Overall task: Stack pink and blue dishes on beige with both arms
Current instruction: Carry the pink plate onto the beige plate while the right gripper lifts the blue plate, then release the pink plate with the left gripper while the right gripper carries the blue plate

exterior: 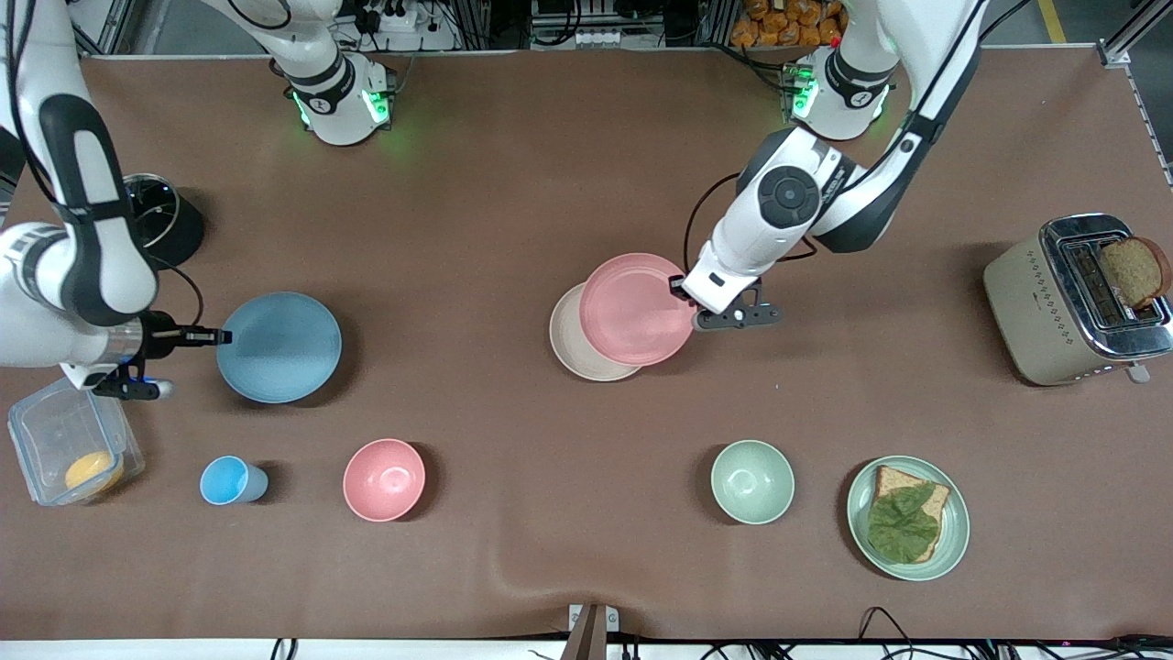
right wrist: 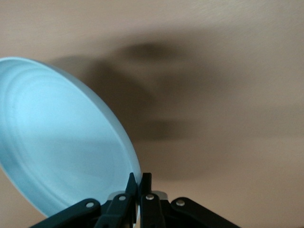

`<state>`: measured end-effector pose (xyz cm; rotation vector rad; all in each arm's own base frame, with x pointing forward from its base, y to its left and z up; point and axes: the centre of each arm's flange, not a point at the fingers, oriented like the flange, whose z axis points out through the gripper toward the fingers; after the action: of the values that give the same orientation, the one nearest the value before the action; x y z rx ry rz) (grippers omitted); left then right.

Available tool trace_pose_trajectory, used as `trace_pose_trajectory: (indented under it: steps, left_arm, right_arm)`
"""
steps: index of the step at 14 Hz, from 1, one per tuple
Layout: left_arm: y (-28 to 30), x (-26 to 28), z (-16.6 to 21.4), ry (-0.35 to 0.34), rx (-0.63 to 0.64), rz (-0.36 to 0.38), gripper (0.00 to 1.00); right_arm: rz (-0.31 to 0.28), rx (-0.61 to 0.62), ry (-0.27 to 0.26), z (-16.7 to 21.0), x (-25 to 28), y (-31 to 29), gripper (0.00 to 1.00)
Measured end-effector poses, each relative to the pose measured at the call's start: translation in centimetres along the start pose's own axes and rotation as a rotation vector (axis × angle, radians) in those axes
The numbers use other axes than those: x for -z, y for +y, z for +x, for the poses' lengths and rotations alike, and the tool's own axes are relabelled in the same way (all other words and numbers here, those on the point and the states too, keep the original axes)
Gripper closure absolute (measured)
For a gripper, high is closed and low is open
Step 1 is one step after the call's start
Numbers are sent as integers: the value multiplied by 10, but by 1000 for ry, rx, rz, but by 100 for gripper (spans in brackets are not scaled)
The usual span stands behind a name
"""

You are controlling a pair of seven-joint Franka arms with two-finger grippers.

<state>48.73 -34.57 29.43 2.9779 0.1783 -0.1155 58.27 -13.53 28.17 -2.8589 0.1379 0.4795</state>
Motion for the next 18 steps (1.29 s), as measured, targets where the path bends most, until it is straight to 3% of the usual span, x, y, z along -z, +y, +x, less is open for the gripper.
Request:
trace_pose_trajectory:
  steps: [5,12,18]
  left_arm:
    - [20,-50,-12,14,25,-5,95]
    - [29,-66,-16,2,15,1,95]
    - [33,-70,-2,-1,31,-18,95]
  right_arm:
    - [129,-59,-65,-9,32,-62,95]
    - [215,-236,-115,-11,20,-182,95]
    - [189,-345,-75,-12,7,-251,95]
